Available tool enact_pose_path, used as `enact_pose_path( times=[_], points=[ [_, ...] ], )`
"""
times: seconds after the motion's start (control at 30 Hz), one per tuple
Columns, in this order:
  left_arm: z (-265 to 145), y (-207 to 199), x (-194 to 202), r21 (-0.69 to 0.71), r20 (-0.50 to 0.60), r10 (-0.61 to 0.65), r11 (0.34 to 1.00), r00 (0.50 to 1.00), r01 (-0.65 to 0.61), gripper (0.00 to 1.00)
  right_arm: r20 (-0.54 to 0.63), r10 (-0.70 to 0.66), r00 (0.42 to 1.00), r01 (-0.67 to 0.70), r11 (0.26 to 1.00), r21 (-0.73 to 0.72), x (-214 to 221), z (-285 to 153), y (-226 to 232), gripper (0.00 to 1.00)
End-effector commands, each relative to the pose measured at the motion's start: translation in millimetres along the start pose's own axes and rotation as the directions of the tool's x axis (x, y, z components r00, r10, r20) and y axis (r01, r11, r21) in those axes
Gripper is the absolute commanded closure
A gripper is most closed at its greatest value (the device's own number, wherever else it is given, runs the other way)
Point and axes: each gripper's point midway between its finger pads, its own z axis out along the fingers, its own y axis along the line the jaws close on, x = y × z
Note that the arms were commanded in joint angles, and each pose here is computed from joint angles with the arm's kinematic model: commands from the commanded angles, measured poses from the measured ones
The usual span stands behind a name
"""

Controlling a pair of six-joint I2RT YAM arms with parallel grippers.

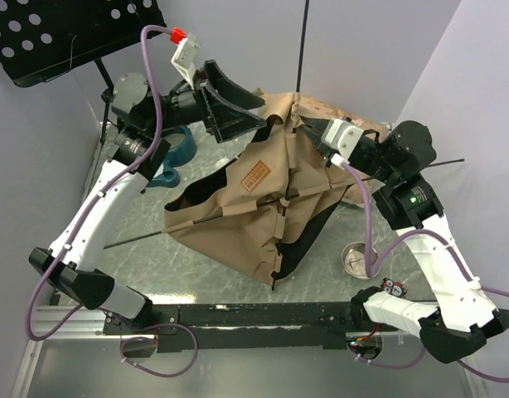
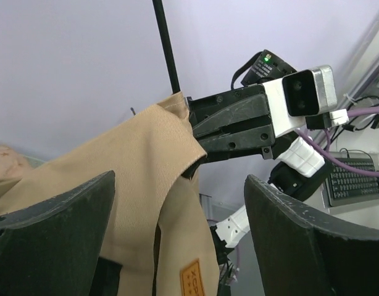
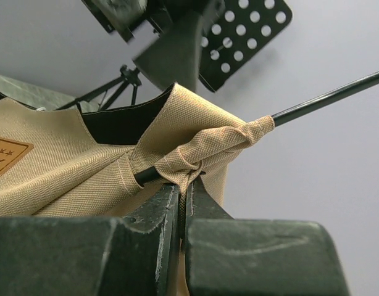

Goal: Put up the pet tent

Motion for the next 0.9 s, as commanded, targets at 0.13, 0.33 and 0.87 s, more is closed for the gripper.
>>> enact_pose_path(
  times=[0.13, 0.33, 0.87],
  points=[
    [15.8, -13.4, -3.4, 0.029, 0.011, 0.060, 0.998, 0.998, -0.060, 0.16, 0.103, -0.059, 0.993, 0.062, 0.998, -0.023, -37.5, 2.1, 9.1, 1.00],
    [22.3, -5.6, -2.7, 0.022, 0.005, 0.039, 0.999, 0.999, -0.039, 0.30, 0.107, -0.057, 0.993, 0.063, 0.996, -0.057, -37.9, 4.7, 25.4, 1.00],
    [14.0, -51.7, -46.3, 0.198, 0.105, 0.202, 0.955, 0.974, -0.219, 0.99, 0.027, -0.011, 1.000, 0.013, 0.997, -0.074, -23.9, -10.9, 44.0, 0.27]
  ],
)
